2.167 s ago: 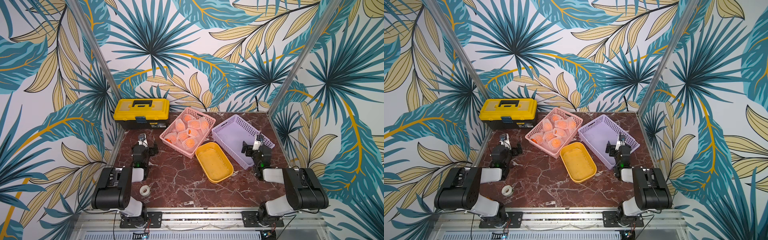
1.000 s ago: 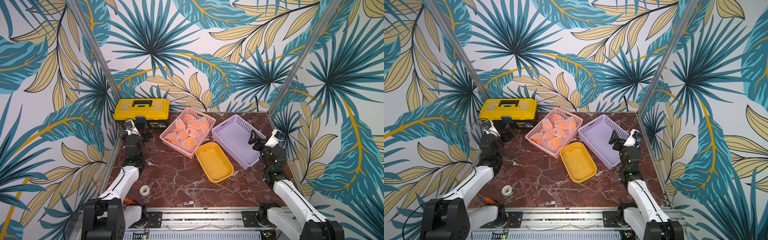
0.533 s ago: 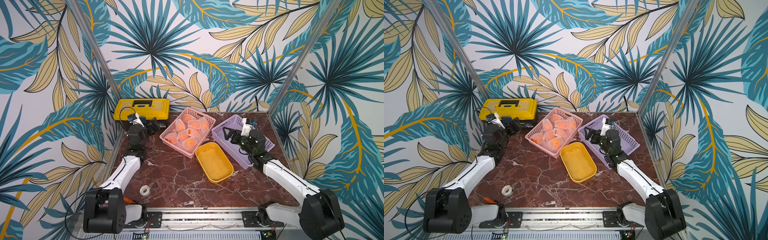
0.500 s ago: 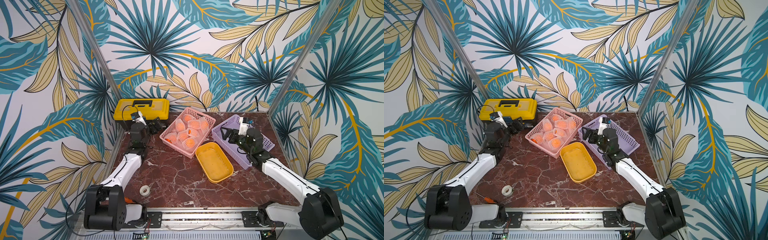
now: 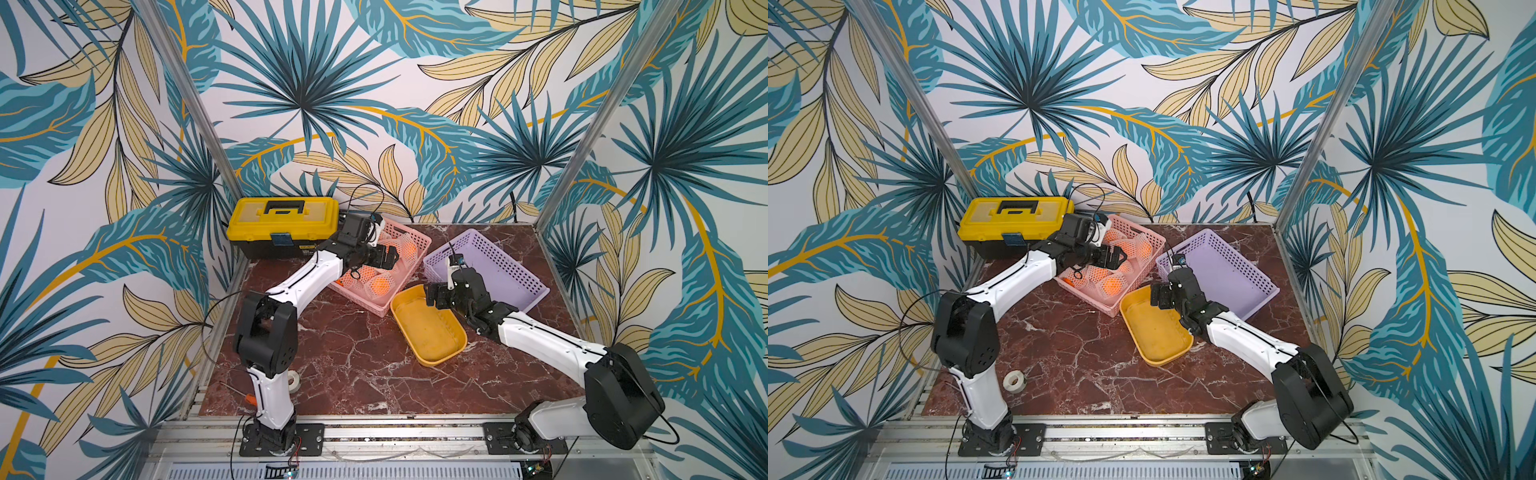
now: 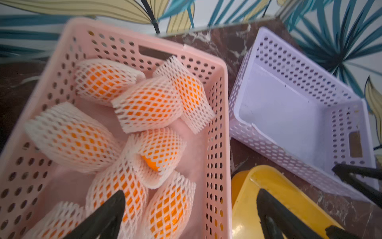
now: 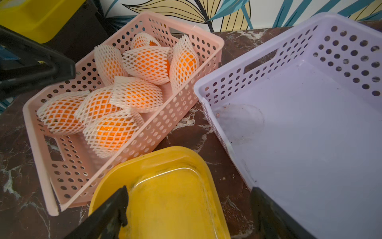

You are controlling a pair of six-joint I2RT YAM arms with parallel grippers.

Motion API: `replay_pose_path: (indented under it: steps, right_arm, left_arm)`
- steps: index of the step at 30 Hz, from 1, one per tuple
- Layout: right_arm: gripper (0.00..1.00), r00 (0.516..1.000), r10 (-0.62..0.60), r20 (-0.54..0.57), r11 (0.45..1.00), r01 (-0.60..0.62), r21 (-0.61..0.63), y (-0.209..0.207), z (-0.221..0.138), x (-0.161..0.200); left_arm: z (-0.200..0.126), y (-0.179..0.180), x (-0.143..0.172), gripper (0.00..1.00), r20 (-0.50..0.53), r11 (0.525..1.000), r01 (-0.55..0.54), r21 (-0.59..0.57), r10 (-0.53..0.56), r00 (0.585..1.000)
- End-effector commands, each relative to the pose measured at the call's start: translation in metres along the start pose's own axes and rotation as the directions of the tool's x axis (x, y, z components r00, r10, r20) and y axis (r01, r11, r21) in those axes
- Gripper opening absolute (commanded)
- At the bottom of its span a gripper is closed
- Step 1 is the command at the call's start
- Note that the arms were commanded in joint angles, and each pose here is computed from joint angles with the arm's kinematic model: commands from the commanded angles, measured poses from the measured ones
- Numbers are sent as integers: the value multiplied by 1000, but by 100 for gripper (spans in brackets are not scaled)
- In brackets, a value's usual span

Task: Remove foam nets from oranges
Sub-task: Pick up the orange from the basket.

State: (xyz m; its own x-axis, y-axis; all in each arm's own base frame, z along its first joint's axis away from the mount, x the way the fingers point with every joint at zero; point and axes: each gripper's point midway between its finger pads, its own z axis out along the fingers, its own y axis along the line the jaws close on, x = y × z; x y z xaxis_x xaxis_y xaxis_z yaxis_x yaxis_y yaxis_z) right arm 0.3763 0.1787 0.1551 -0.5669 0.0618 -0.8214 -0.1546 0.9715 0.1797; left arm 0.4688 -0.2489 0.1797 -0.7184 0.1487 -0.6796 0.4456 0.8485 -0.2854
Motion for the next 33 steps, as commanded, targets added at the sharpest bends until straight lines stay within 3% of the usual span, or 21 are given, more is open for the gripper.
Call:
replay_pose_path:
  steps: [1,12,23,28,33]
  right_arm:
    - [93,998,-7,58,1000,6,13,-4,-8,-5]
    - [93,996,7,89,1000,-6,-10,-2,-10,-7]
    - [93,996,2,89,999,1,-32,1,-7,-5]
    - [93,997,-2,78,999,5,-36,2,-5,-2]
    - [93,997,-3,79,999,6,-37,3,-5,-3]
  left_arm:
    - [7,5,33,95,-188,999,-41,5,41,981]
    - [34,19,55,77,-306,996,-87,-24,75,949]
    - [56,34,65,77,-345,987,-137,-86,99,933]
    - [60,28,76,84,-370,983,-168,-72,130,920]
    - [56,35,86,79,-397,975,-197,-105,141,907]
